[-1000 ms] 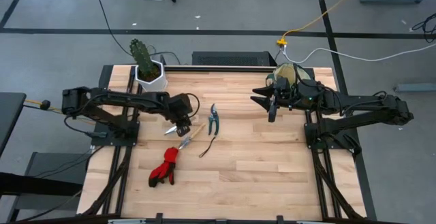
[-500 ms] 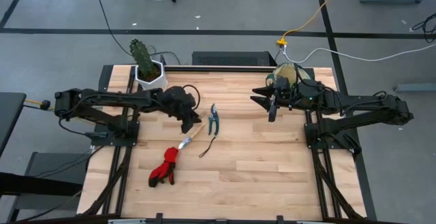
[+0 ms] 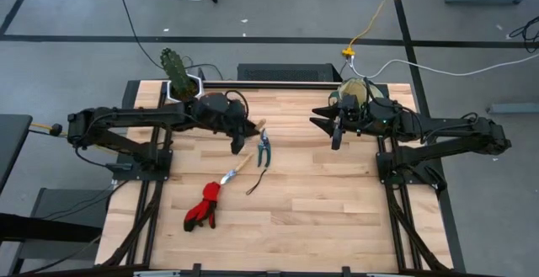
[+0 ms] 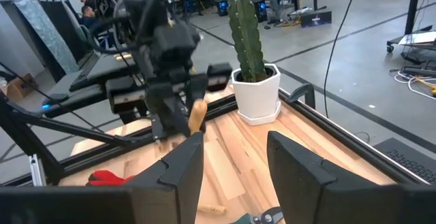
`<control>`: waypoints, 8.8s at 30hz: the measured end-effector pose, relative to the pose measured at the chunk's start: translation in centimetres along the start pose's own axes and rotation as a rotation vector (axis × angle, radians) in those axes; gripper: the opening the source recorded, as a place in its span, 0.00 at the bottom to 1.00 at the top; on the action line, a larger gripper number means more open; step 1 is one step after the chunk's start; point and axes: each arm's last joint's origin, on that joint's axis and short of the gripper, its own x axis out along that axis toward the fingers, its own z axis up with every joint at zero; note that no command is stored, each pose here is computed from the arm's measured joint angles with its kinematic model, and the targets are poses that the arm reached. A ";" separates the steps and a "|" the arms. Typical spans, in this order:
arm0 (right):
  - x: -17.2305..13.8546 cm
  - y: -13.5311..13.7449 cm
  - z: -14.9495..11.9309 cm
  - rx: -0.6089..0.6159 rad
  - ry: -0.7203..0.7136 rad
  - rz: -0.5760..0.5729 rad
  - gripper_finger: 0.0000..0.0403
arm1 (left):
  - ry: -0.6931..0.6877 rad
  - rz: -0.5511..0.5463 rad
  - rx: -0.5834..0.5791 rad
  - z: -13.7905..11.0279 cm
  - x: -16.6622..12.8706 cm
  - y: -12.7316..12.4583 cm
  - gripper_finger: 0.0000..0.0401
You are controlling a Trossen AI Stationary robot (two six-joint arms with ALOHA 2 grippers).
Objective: Pick & Place Garden tools in Gardening bag
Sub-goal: Put the left brown trowel into the white gardening bag
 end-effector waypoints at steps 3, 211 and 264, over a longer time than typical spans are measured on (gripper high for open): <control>0.0 0.0 0.1 0.001 -0.006 0.002 0.40 | -0.038 -0.001 0.012 1.2 -0.4 -0.2 0.19; 12.3 2.6 4.6 0.039 -0.023 0.214 0.17 | -0.315 -0.146 0.049 5.4 -1.7 -1.4 0.38; 7.4 1.0 5.2 -0.115 0.122 0.059 0.17 | -0.360 -0.100 0.046 6.0 -6.0 -1.3 0.33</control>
